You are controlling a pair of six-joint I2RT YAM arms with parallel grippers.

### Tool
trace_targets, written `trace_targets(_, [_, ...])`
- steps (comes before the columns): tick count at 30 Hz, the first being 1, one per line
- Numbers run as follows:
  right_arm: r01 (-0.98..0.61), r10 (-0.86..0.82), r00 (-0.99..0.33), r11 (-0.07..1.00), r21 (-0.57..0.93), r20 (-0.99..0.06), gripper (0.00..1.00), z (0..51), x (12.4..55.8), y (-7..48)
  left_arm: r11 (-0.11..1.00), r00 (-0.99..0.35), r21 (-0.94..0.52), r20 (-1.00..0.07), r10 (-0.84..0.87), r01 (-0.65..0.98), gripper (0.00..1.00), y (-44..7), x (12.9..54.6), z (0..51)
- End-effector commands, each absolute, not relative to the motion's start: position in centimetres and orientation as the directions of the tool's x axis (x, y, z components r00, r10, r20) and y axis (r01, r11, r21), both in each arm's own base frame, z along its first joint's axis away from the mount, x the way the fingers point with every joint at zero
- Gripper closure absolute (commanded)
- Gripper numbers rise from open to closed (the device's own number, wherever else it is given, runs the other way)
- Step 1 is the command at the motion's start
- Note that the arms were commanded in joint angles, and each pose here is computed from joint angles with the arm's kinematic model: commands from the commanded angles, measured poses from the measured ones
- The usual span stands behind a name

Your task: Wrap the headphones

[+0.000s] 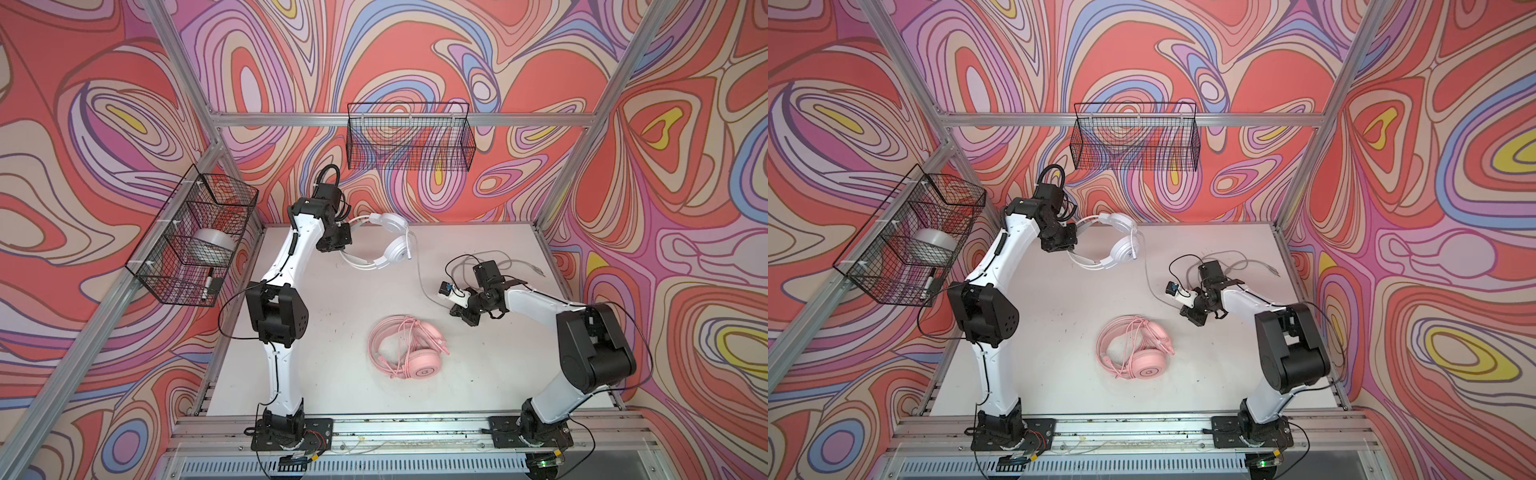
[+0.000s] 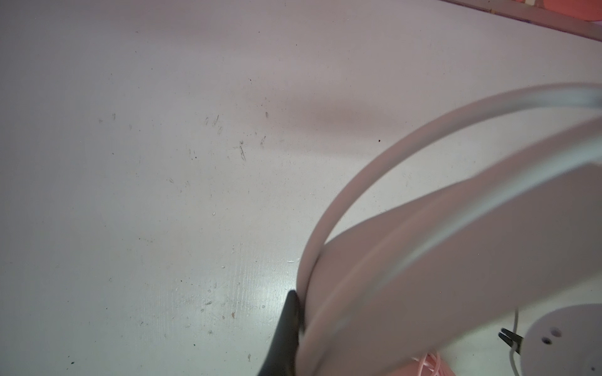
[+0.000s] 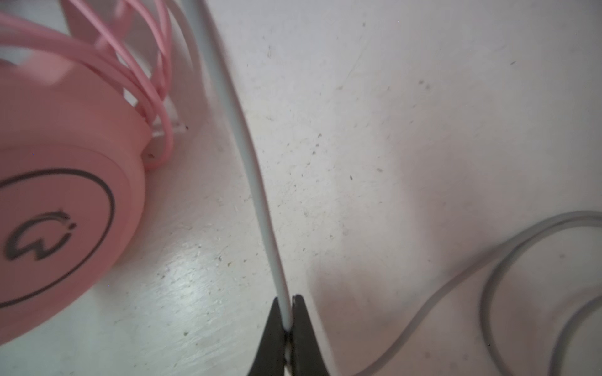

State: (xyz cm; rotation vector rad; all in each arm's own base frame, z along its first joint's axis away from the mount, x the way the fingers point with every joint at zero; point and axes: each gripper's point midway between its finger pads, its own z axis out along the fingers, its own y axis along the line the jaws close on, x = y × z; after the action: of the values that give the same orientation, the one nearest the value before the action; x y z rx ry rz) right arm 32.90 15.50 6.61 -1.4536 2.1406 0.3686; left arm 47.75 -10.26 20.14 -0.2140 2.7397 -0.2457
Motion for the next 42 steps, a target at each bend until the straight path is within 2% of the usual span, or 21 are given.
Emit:
trace_targets(1, [-0.927,-0.778,-0.25,0.364,-0.09,-0.577,1.0,9.8,31.5,16.2,0.961,-0.905,-0.234,-0.362,-0.224,-0.145,1.0,-10.2,47.5,21.2])
trace_targets(7, [-0.941,-0.823,-0.206,0.315,-0.123,-0.529,1.0,14.3,29.0,17.8,0.949,-0.903,-0.264,-0.345,-0.257,-0.169,1.0,-10.5,47.4,21.2])
trace_targets(13, [-0.952,-0.85,-0.179,0.278,-0.132,-0.496,1.0,16.5,27.7,19.8,0.949,-0.906,-0.261,-0.333,-0.261,-0.178,1.0,-10.4,46.9,21.0])
trace_targets(17, [-0.952,-0.841,-0.188,0.283,-0.117,-0.508,1.0,18.2,28.0,21.0,0.954,-0.909,-0.241,-0.33,-0.253,-0.178,1.0,-10.1,46.5,20.7])
trace_targets(23, [-0.95,-0.858,-0.242,0.304,-0.068,-0.453,1.0,18.6,28.2,21.2,0.955,-0.909,-0.239,-0.334,-0.251,-0.176,1.0,-10.0,46.1,20.9])
trace_targets(26, [-0.937,-0.836,-0.268,0.342,-0.071,-0.479,1.0,19.7,29.1,21.8,0.962,-0.913,-0.222,-0.337,-0.23,-0.16,1.0,-10.1,45.9,20.8])
trace_targets(33, [-0.93,-0.754,-0.222,0.355,-0.098,-0.618,1.0,25.5,31.5,24.7,0.982,-0.93,-0.159,-0.335,-0.15,-0.101,1.0,-10.3,44.8,19.8])
trace_targets(42, [-0.847,-0.723,-0.237,0.481,-0.226,-0.65,1.0,29.6,38.5,25.8,0.992,-0.926,-0.128,-0.373,-0.053,-0.006,1.0,-11.3,44.0,20.8])
